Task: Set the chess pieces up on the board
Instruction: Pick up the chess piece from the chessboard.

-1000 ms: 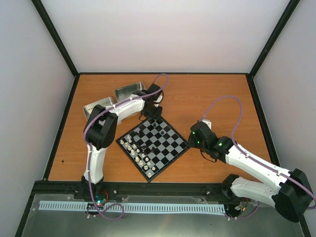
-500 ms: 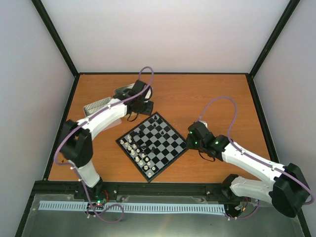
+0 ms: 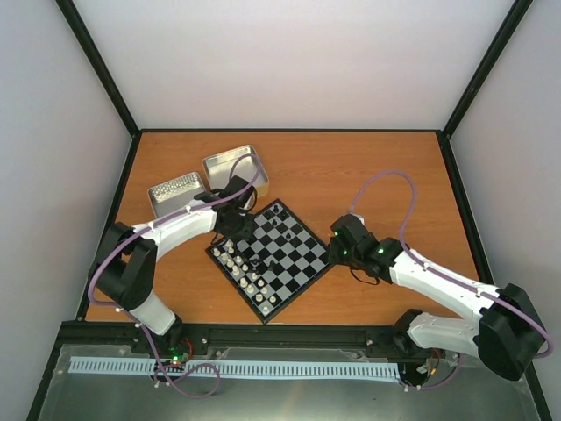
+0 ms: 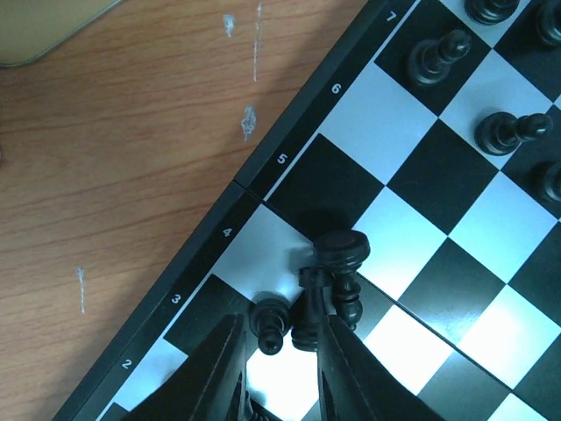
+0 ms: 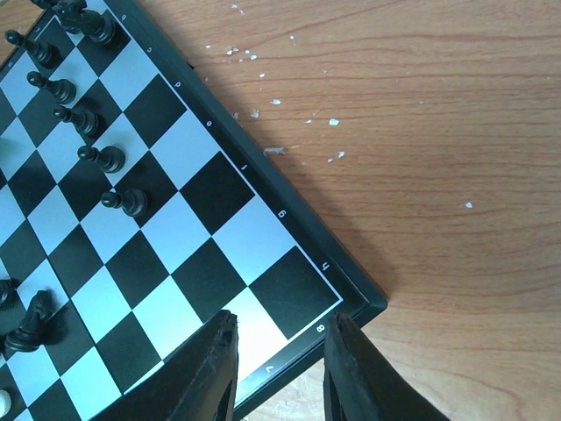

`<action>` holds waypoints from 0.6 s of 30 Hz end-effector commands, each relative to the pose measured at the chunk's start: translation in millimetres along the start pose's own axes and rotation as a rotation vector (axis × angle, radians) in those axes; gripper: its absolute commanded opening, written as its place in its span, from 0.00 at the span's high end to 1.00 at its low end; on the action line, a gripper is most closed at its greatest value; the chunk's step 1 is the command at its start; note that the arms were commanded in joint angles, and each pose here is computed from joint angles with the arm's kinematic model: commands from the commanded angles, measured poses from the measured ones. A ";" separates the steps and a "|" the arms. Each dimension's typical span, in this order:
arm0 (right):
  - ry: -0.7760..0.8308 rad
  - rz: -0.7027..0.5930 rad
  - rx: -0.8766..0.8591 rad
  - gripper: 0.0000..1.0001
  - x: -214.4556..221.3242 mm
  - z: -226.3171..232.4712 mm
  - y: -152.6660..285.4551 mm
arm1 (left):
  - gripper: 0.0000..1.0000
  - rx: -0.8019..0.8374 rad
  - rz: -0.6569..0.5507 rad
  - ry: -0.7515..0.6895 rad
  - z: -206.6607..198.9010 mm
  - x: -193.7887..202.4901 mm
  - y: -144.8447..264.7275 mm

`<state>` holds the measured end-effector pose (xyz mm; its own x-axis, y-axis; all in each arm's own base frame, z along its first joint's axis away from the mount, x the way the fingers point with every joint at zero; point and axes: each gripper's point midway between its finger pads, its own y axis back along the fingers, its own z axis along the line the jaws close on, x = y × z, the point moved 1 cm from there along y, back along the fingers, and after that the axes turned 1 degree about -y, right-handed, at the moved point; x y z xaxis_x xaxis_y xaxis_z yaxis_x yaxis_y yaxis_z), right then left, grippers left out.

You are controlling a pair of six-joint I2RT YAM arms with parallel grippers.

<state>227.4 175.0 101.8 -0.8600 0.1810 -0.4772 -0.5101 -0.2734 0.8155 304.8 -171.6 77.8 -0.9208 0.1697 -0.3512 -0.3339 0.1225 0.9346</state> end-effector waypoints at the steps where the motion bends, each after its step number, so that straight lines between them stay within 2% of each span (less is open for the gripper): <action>1: -0.013 -0.027 -0.018 0.71 -10.6 6.5 2.9 | 0.77 -0.019 -0.043 0.040 6.2 -11.6 2.3; 7: -0.015 -0.026 -0.011 0.71 -9.4 4.3 2.9 | 0.81 -0.004 -0.014 0.027 3.2 -9.1 -8.3; 18: -0.012 -0.020 -0.018 0.71 -9.2 7.0 -0.4 | 0.80 -0.012 0.021 0.018 5.4 -0.9 -16.9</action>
<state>227.5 175.5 101.0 -0.8615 0.1799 -0.4749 -0.5075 -0.2736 0.8170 307.7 -167.8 63.7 -0.9323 0.1604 -0.3243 -0.3120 0.0974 0.9451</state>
